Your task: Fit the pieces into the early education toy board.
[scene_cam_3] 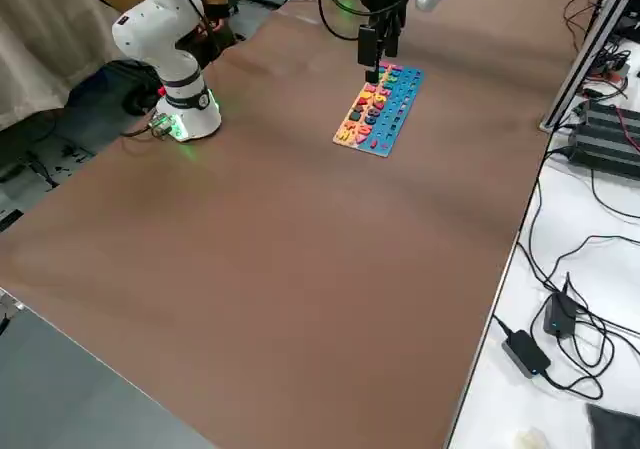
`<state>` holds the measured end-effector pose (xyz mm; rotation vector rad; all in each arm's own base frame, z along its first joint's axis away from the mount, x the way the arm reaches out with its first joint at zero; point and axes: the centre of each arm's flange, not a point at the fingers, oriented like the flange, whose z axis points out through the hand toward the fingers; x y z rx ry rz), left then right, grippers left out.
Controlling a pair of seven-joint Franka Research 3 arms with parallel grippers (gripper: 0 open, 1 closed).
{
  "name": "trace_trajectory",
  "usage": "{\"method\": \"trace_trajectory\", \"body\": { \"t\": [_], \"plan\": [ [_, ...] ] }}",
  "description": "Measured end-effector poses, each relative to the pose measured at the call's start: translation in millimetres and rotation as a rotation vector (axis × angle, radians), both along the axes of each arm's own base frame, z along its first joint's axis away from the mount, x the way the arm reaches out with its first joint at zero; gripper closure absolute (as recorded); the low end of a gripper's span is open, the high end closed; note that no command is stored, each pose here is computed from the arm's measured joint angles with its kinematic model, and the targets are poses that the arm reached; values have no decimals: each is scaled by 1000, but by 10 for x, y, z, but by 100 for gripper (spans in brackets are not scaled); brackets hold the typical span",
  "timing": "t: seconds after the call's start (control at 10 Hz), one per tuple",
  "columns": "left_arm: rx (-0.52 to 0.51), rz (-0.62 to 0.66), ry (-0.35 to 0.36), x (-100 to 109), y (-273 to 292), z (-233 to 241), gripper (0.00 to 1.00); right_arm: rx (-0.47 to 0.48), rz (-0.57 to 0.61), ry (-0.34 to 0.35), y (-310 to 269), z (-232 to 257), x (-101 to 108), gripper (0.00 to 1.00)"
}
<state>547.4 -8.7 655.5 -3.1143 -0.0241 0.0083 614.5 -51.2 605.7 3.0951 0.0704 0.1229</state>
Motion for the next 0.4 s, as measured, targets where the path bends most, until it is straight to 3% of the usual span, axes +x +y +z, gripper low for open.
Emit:
{"method": "trace_trajectory", "body": {
  "t": [0.4],
  "plan": [
    [12,-11,10,37,-80,-73,2,0,-2,2,-9,-2,-3,1]
  ]
}}
